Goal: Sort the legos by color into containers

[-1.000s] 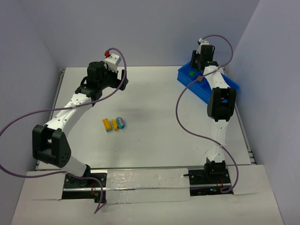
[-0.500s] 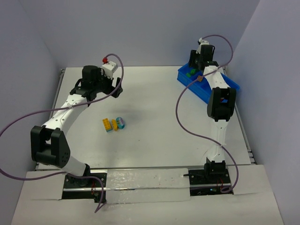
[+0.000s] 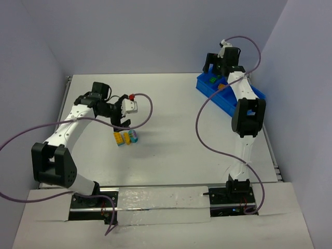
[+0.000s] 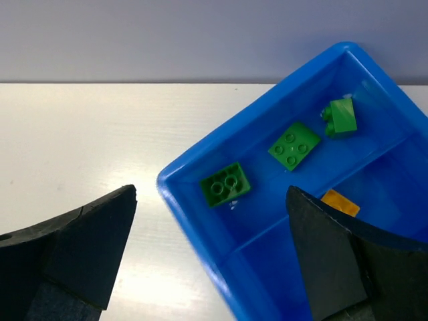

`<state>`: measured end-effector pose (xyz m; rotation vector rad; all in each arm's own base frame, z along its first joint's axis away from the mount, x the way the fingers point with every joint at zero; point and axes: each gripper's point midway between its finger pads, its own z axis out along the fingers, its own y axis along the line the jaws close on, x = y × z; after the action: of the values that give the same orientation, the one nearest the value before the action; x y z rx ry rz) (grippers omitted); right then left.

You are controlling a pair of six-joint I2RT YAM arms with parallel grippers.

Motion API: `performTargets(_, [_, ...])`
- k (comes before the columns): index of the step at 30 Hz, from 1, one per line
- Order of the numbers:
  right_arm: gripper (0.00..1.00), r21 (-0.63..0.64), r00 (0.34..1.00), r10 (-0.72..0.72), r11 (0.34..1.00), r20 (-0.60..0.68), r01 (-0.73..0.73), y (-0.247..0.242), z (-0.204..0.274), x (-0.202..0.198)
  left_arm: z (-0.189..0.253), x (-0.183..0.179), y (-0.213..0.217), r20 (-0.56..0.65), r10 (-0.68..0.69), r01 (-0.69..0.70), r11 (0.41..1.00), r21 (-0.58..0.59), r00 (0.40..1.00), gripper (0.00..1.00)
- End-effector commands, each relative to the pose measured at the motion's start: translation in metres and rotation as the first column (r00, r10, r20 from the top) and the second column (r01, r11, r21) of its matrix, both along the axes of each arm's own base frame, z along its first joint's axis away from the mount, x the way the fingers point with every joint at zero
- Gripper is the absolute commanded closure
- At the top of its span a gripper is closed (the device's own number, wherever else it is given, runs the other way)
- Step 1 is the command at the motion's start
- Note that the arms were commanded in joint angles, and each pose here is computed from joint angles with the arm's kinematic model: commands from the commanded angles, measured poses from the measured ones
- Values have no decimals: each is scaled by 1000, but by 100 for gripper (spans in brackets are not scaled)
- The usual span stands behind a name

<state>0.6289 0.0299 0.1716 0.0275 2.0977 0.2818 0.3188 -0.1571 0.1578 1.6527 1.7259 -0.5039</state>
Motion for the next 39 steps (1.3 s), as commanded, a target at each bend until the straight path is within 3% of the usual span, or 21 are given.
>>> performTargets(1, [0,24,989,33,999,147,-37,7,98,-29,-14,-33,2,-81,-365,369,928,41,927,8])
performTargets(6, [0,26,986,63,997,153,-68,12,118,-57,-25,-17,2,-104,-386,394,915,82,917,9])
performTargets(10, [0,35,986,72,996,152,-78,15,125,-74,-36,1,-3,-174,-254,276,954,116,951,8])
performTargets(14, [0,25,985,77,996,152,-81,15,127,-86,-48,3,-2,-190,-105,136,977,161,976,1])
performTargets(19, [0,7,987,76,997,142,-78,13,124,-91,-71,-18,0,-238,37,22,970,243,970,1])
performTargets(29, [0,19,987,87,996,136,-90,16,123,-93,-100,1,-1,-160,302,-240,917,319,940,1])
performTargets(33, [0,23,988,91,995,129,-95,17,120,-94,-103,11,-1,-136,344,-287,903,320,929,1])
performTargets(39, [0,12,987,94,995,127,-97,16,119,-95,-113,1,3,-170,318,-244,904,350,933,1])
